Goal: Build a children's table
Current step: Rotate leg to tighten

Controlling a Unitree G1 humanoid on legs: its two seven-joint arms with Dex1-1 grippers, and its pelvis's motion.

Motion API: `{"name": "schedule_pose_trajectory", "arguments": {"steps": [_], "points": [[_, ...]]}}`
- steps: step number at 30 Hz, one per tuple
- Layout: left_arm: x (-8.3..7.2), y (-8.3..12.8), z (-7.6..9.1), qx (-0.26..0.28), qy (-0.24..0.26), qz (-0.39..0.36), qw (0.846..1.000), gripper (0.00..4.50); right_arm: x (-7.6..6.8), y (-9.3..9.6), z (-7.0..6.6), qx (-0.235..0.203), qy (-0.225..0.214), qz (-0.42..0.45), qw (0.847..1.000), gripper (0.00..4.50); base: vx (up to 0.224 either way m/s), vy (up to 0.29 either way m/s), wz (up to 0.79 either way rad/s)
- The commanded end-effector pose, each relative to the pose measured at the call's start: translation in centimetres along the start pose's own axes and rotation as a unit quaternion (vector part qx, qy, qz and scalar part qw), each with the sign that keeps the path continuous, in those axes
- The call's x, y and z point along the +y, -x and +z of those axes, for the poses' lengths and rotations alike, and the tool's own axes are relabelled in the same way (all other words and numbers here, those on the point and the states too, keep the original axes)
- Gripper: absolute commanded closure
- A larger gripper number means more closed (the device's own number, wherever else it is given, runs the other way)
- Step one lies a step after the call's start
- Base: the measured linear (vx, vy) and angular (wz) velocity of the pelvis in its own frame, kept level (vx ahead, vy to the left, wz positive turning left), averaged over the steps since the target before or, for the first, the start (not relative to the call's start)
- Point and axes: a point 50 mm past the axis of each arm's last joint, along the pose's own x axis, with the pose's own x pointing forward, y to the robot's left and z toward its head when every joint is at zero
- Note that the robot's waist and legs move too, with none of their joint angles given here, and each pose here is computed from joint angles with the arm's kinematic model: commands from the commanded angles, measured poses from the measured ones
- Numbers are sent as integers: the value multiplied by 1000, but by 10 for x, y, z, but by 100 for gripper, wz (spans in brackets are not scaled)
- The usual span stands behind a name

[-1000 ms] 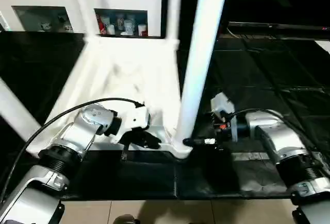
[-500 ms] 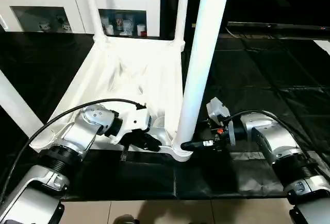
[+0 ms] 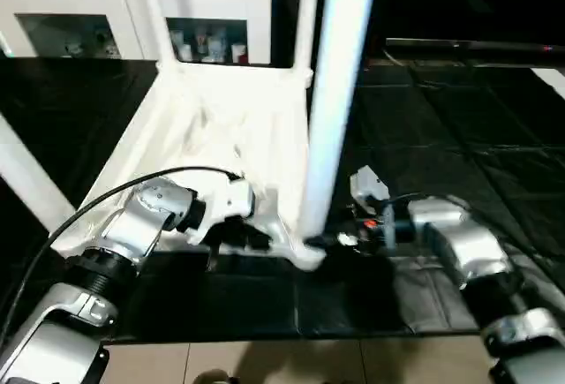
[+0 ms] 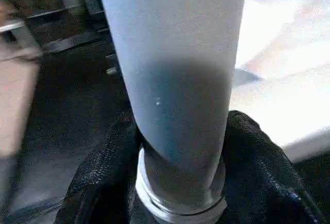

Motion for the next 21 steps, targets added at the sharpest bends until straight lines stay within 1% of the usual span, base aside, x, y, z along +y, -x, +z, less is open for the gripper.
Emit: {"name": "schedule_pose_trajectory", "arguments": {"steps": [1, 2, 4, 5, 7, 8, 10, 12, 14, 17, 19, 20, 21], "points": [[5, -3, 16, -35, 2, 38, 999, 450, -1, -8, -5, 15, -6, -43, 999, 251, 0, 0, 0], [8, -5, 21, -51, 30, 81, 995, 450, -3, -17, -8, 10, -18, -98, 995, 252, 0, 0, 0], [12, -7, 25, -64, 55, 124, 989, 450, -3, -26, -9, 6, -33, -140, 990, 253, 0, 0, 0], [14, -9, 27, -71, 68, 147, 984, 450, -2, -32, -10, 4, -40, -154, 987, 254, 0, 0, 0], [15, -10, 28, -73, 72, 154, 983, 450, -1, -34, -10, 3, -42, -159, 986, 254, 0, 0, 0], [17, -17, 34, -89, 96, 194, 972, 450, 0, -45, -9, 2, -59, -194, 979, 254, 0, 0, 0], [19, -26, 41, -107, 111, 230, 961, 450, -2, -52, -8, 1, -65, -235, 970, 255, 0, 0, 0], [17, -35, 47, -120, 118, 243, 955, 450, -2, -59, -9, 10, -70, -251, 965, 256, 0, 0, 0], [14, -40, 47, -110, 117, 239, 958, 450, -2, -62, -8, 12, -68, -266, 962, 256, 0, 0, 0], [14, -42, 49, -104, 119, 242, 957, 450, -3, -63, -6, 11, -66, -275, 959, 256, 0, 0, 0], [15, -41, 48, -97, 115, 244, 958, 450, -5, -60, -5, 3, -69, -279, 958, 256, 0, 0, 0], [15, -40, 46, -88, 109, 246, 959, 450, -7, -56, -4, -8, -78, -283, 956, 256, 0, 0, 0], [15, -39, 46, -88, 109, 246, 959, 450, -7, -55, -4, -8, -79, -283, 956, 221, 0, 0, 0]]}}
